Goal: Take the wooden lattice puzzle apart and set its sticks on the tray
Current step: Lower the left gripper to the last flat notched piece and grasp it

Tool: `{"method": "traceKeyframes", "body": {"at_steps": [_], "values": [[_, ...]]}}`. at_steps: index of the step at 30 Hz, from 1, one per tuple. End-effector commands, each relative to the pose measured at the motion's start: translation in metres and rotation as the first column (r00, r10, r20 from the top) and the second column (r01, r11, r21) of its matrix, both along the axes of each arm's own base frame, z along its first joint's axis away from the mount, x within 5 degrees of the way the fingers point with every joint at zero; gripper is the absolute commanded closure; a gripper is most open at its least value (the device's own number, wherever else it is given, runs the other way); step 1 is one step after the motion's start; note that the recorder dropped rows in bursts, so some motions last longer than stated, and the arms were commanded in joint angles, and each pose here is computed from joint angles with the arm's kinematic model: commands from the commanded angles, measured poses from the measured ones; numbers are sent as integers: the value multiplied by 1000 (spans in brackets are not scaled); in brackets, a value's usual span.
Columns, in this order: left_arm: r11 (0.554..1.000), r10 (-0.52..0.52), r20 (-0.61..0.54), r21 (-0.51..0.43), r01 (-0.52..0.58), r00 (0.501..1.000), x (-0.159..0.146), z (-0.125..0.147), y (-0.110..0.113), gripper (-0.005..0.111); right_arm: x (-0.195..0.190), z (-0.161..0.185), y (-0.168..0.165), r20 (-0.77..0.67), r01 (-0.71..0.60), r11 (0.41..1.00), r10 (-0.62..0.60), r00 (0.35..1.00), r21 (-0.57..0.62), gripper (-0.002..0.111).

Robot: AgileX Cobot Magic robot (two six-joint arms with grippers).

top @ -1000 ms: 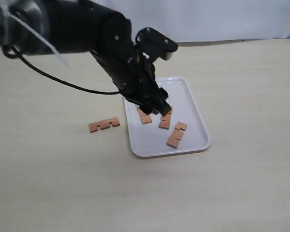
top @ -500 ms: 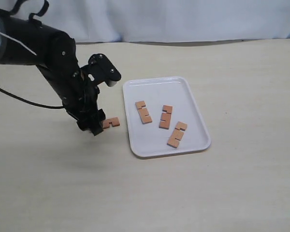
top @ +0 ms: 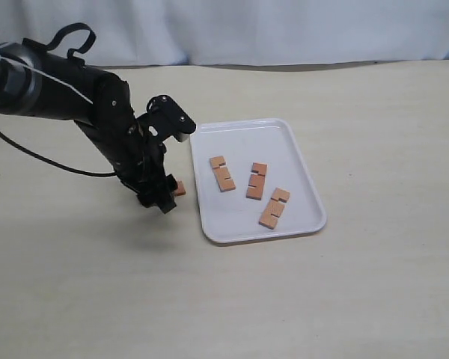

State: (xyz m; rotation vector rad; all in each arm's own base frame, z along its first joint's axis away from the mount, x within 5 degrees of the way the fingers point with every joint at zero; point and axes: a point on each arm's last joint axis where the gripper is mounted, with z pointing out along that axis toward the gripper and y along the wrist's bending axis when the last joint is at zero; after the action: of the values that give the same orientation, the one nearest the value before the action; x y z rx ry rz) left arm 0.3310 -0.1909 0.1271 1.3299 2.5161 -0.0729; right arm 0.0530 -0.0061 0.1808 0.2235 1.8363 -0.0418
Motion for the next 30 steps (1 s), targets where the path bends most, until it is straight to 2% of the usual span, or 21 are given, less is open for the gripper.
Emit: {"method": "traceKeyframes", "body": {"at_steps": [1, 5, 17, 27, 30], "values": [[1000, 9, 8, -12, -9, 1000, 1, 0, 0, 41, 0, 0, 0, 5, 6, 1000, -6, 1000, -3, 104], [999, -29, -36, 19, 30, 999, -4, -1, 1, 41, 0, 0, 0, 3, 5, 1000, -5, 1000, -3, 104], [996, -70, -63, 42, 73, 996, -5, -10, 2, 41, 0, 0, 0, 3, 5, 1000, -5, 1000, -3, 104], [999, -48, -46, 17, 49, 998, -1, -14, 0, 41, 0, 0, 0, 3, 5, 1000, -5, 1000, -3, 104], [1000, 4, -63, -17, -5, 998, 4, -10, 4, 41, 0, 0, 0, 3, 5, 1000, -5, 1000, -3, 104]]}}
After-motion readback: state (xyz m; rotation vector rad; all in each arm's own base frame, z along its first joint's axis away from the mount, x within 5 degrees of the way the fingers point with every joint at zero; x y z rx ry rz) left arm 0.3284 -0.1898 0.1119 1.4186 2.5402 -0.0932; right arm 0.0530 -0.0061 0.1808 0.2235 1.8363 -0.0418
